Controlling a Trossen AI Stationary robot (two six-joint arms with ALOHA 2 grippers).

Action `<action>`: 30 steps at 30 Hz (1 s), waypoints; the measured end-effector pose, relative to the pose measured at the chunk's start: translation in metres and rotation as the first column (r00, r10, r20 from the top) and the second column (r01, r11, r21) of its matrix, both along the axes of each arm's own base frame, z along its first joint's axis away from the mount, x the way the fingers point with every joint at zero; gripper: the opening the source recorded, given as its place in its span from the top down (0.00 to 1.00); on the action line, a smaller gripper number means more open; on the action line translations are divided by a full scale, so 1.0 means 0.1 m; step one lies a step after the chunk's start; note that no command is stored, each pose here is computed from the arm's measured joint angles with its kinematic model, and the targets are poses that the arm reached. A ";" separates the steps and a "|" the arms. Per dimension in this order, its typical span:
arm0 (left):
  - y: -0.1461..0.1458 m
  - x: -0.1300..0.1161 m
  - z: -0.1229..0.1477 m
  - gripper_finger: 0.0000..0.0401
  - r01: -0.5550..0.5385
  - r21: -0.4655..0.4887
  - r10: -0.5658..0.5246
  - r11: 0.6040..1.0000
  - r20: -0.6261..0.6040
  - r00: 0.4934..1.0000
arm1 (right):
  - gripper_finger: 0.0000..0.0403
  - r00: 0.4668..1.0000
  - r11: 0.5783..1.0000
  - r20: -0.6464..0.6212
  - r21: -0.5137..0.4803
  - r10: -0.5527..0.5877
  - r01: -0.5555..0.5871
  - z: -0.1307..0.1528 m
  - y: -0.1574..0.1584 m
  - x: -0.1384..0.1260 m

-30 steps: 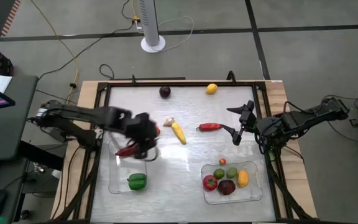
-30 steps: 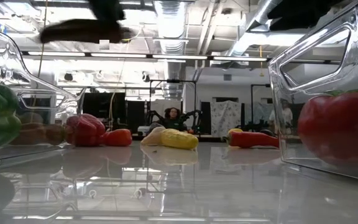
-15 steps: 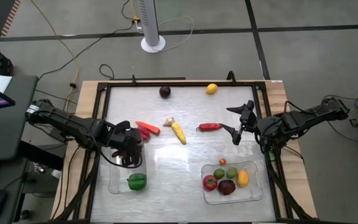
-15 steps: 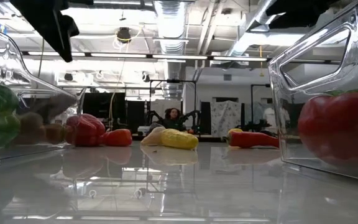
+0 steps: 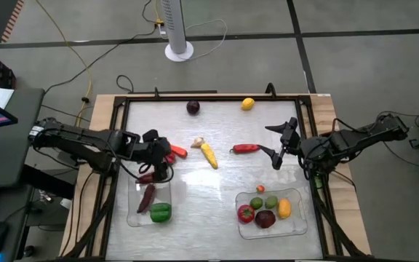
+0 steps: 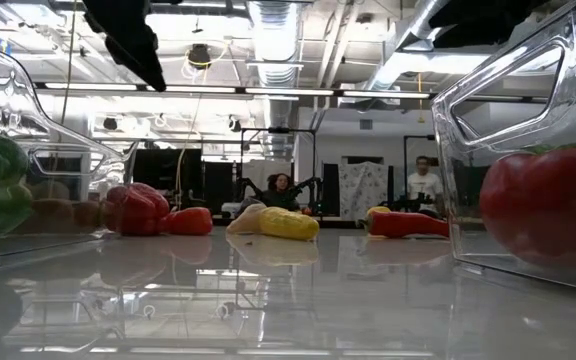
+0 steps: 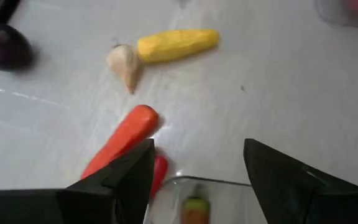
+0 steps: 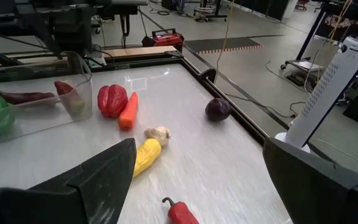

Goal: Sort produce into baskets
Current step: Put the garlic into the left transparent bin

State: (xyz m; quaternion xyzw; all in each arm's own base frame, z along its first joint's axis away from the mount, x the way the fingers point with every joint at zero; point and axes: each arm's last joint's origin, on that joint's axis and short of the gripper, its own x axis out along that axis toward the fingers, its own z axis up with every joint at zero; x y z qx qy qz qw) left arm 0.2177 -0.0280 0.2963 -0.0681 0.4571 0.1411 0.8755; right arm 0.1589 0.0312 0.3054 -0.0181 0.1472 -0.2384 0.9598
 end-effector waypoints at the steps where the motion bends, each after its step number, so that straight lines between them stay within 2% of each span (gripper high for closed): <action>1: 0.02 0.00 0.00 0.42 -0.005 0.003 0.005 1.000 0.001 1.000 | 0.06 1.000 1.000 0.000 0.000 0.000 0.000 0.00 0.00 0.00; 9: 0.08 0.08 -0.05 0.42 -0.024 0.007 0.024 1.000 -0.016 1.000 | 0.06 1.000 1.000 0.004 0.001 0.000 0.000 0.00 0.00 0.00; 15: 0.09 0.34 -0.27 0.42 0.021 0.035 -0.018 0.999 -0.076 0.997 | 0.06 1.000 1.000 0.009 0.006 -0.001 0.001 0.01 0.00 0.00; 21: 0.30 0.59 -0.54 0.42 0.012 0.058 -0.004 0.998 -0.143 0.990 | 0.06 1.000 1.000 0.011 0.007 -0.002 0.002 0.01 0.00 0.00; 30: 0.68 0.80 -0.70 0.42 -0.003 0.091 0.013 0.996 -0.114 0.993 | 0.06 1.000 1.000 0.004 0.004 -0.001 0.001 0.00 0.00 0.00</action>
